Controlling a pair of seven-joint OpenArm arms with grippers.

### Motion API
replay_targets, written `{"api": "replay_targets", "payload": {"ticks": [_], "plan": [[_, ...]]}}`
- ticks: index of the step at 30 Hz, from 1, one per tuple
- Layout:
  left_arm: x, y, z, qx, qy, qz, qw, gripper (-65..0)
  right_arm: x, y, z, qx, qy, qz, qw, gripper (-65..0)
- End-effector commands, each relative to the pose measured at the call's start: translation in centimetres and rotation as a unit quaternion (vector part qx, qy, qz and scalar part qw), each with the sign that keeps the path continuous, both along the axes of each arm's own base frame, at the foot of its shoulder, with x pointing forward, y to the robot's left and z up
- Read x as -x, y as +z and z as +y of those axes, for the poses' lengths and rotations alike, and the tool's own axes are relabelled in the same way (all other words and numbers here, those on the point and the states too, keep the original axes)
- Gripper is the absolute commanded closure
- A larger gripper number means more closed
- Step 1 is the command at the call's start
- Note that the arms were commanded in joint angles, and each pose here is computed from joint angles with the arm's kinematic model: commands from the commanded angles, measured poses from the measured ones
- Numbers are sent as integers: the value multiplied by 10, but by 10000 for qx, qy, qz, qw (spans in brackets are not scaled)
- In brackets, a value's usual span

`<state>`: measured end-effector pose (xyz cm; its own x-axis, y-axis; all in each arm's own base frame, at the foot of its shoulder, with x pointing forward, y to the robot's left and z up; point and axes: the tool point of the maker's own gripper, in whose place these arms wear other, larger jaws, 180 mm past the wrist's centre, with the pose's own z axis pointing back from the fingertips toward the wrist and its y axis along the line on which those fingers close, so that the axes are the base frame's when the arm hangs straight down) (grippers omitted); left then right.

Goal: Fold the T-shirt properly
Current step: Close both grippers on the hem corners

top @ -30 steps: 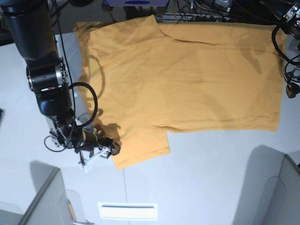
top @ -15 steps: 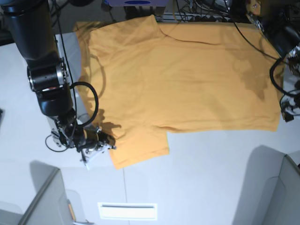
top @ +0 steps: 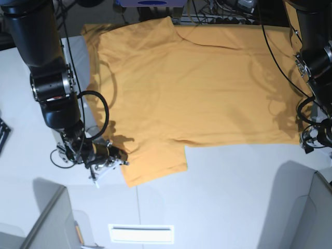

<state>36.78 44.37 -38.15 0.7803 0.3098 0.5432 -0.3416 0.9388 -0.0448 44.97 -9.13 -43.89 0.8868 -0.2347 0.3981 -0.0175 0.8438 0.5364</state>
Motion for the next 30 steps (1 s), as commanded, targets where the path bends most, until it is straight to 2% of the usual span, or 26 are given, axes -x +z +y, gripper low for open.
{"api": "replay_targets", "payload": {"ticks": [1,6,8,16,24,30], "plan": [[-16,26,15,-225,-6,-350,9991,-515,-20,22,-3,-31,-22,-297,9996,0],[-21,25,12,-355,-151,-376,9985,-515,-20,22,-3,-31,-22,-297,9996,0],[-16,16,10,-274,-119,-285,9991,-515,-20,22,-3,-31,-22,-297,9996,0],[-20,-7,12,116,299,-564,9979,-515,-21,23,-3,-31,-18,-298,9995,0],[-24,-5,12,64,313,-750,9967,-515,-23,25,-3,-31,-18,-321,9995,0],[-23,-11,6,113,275,-688,9972,-515,-28,31,-3,-31,-18,-382,9993,0]]}}
